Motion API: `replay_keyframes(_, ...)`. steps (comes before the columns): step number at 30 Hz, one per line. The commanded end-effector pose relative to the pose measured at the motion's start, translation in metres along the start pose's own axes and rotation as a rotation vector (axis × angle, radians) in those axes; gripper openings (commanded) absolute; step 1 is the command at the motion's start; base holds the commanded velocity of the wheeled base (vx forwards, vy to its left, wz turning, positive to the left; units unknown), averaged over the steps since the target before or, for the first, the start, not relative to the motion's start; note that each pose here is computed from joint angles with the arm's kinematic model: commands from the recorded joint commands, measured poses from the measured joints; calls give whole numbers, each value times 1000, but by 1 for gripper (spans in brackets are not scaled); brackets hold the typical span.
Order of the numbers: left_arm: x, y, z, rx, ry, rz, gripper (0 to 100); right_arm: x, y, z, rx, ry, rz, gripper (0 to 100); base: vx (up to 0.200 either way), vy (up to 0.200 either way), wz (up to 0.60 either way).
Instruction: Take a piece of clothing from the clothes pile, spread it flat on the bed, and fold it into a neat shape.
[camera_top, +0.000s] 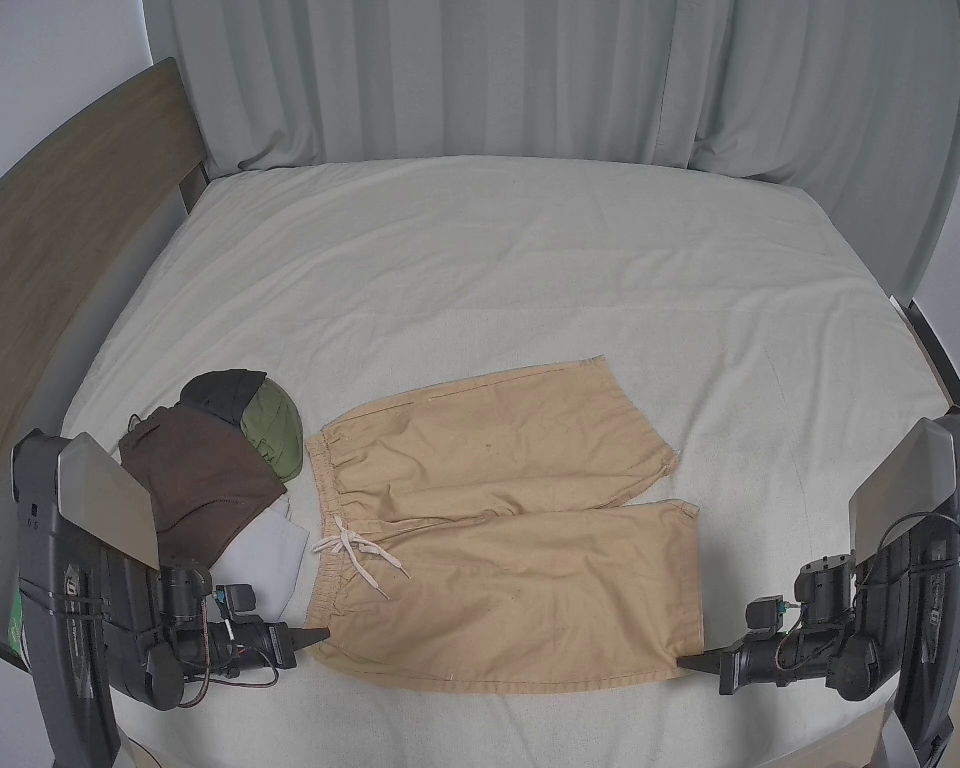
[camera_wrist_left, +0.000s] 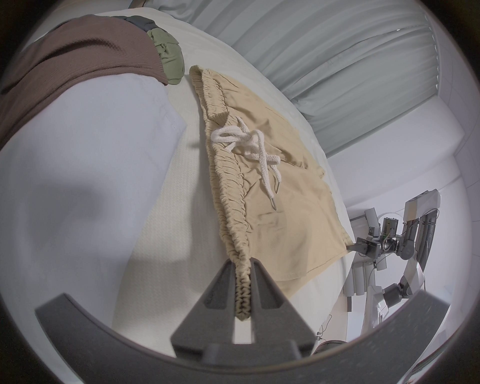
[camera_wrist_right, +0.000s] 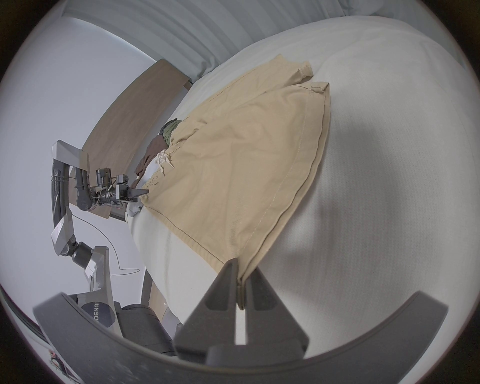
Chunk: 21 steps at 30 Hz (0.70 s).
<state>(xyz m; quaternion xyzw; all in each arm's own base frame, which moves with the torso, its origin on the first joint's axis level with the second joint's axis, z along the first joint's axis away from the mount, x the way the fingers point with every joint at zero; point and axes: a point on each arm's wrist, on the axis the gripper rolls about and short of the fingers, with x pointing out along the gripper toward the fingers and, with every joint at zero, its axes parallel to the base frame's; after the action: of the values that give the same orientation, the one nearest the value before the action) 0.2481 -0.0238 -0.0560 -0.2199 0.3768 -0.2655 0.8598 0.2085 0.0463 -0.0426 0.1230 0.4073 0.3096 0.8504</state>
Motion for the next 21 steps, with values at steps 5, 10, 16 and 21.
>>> replay_keyframes(5,-4,-1,-4,29,18,-16,0,-2,2,-4,12,22,1,0,0,0,0)
replay_keyframes(10,-9,2,-8,71,30,-26,0,-2,2,-5,11,29,2,0,0,0,0)
replay_keyframes(16,-12,2,-11,74,43,-30,0,-2,2,-6,15,37,2,0,0,0,0)
replay_keyframes(21,-13,2,-13,100,52,-29,0,-5,9,-7,23,75,4,0,0,0,0)
